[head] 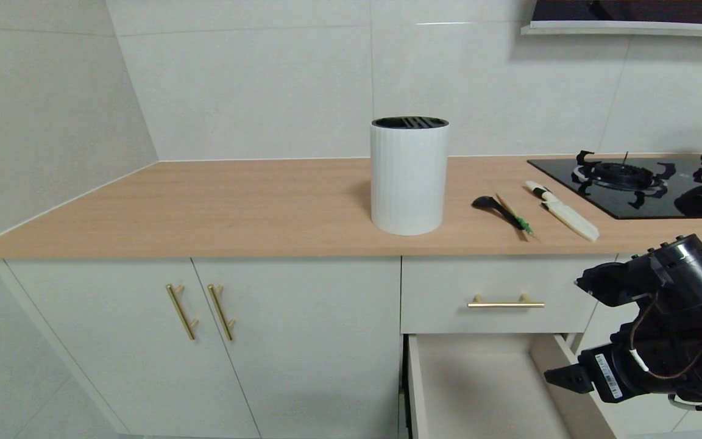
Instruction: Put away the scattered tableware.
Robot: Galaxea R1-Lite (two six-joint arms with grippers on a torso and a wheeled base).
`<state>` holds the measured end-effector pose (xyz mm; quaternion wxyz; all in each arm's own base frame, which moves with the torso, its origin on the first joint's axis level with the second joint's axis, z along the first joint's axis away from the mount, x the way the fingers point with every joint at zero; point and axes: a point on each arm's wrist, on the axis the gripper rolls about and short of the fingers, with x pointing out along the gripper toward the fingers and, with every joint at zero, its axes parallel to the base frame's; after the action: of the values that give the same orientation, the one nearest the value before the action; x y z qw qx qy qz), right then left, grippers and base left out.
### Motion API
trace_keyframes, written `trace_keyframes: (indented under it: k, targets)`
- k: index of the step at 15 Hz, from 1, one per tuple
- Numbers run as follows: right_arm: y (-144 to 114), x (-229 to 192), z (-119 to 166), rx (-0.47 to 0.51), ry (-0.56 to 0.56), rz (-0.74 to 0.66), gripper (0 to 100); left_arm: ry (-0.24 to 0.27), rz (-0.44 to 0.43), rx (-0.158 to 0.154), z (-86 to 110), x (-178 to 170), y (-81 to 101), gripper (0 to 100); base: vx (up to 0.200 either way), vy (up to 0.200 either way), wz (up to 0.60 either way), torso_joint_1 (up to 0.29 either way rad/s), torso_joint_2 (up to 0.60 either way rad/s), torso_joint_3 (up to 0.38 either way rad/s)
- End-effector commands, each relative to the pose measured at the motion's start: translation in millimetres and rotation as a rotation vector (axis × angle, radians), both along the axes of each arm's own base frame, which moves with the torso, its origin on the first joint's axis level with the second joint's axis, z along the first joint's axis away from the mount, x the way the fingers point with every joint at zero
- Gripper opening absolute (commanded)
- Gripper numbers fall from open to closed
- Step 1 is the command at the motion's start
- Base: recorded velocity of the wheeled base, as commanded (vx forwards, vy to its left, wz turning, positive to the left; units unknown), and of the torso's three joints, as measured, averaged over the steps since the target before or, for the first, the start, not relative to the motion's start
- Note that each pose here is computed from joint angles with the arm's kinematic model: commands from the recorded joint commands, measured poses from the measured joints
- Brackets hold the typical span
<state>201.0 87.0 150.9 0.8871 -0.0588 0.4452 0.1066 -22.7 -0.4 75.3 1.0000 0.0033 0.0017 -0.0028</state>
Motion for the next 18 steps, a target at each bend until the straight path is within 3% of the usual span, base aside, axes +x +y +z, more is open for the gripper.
trace_keyframes:
  k: [1, 8, 11, 13, 16, 18]
  targets:
    - [0, 0, 0, -0.001, 0.002, 0.0, 100, 0.0, 0.001, 0.0, 0.0, 0, 0.0, 100, 0.0, 0.0, 0.0, 0.188, -0.48, -0.29]
    - [2, 0, -2, -0.022, -0.003, -0.005, 100, 0.0, 0.001, 0.0, 0.0, 0, 0.0, 100, 0.0, 0.0, 0.0, 0.148, -0.35, -0.204]
    - [10, 2, -4, -0.035, -0.091, -0.011, 100, 0.0, 0.001, 0.0, 0.0, 0, 0.0, 100, 0.0, 0.0, 0.0, 0.009, -0.02, -0.009]
    - [17, 20, 25, 0.026, -0.233, -0.029, 100, 0.0, 0.001, 0.0, 0.0, 0, 0.0, 100, 0.0, 0.0, 0.0, 0.0, 0.0, 0.0]
    - [17, 57, 60, 0.047, -0.272, -0.086, 100, 0.0, 0.001, 0.0, 0.0, 0, 0.0, 100, 0.0, 0.0, 0.0, 0.0, 0.0, 0.0]
    - [15, 78, 64, 0.057, -0.271, -0.114, 100, 0.0, 0.001, 0.0, 0.0, 0, 0.0, 100, 0.0, 0.0, 0.0, 0.0, 0.0, 0.0]
